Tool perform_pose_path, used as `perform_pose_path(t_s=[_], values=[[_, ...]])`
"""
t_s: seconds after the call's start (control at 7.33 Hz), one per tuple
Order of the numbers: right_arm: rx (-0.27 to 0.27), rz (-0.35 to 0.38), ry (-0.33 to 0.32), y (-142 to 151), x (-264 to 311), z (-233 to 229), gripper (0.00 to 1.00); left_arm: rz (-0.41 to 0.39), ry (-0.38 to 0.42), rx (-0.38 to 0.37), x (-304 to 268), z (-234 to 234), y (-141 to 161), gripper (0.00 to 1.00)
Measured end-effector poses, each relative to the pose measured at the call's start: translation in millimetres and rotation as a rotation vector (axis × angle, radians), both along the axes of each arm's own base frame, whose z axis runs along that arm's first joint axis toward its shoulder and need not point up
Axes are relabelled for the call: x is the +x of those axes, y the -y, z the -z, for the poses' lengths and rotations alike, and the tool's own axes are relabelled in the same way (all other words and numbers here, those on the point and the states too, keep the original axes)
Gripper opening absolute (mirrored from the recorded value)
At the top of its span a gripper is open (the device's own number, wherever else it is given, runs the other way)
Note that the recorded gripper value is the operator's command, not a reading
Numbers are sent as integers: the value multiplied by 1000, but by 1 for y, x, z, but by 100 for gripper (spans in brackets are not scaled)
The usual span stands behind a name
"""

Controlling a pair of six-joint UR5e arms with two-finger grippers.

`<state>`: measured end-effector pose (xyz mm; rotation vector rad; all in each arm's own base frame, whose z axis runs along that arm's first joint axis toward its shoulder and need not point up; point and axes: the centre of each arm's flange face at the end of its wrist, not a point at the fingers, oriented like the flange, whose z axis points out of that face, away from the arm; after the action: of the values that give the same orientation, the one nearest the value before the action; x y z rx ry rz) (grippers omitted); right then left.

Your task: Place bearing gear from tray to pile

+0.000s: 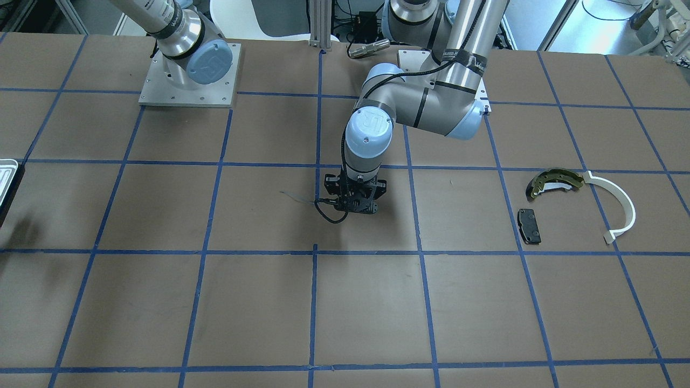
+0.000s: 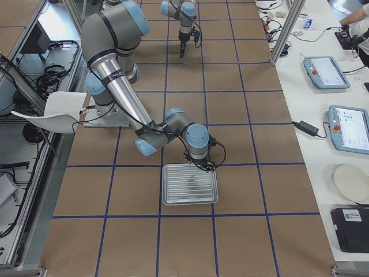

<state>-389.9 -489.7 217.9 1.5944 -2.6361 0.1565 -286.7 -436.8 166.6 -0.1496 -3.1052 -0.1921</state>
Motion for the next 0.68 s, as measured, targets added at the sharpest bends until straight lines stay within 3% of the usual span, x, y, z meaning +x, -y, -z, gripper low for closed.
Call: perform_pose_path(t_s=[0.41,0.68], values=[[-31,-115,42,15,-14,23,96,1,-11,-37,2,-18,11,0],[-19,-142,60,13,-12,30,96,5,-12,-54,33,-54,49,0]])
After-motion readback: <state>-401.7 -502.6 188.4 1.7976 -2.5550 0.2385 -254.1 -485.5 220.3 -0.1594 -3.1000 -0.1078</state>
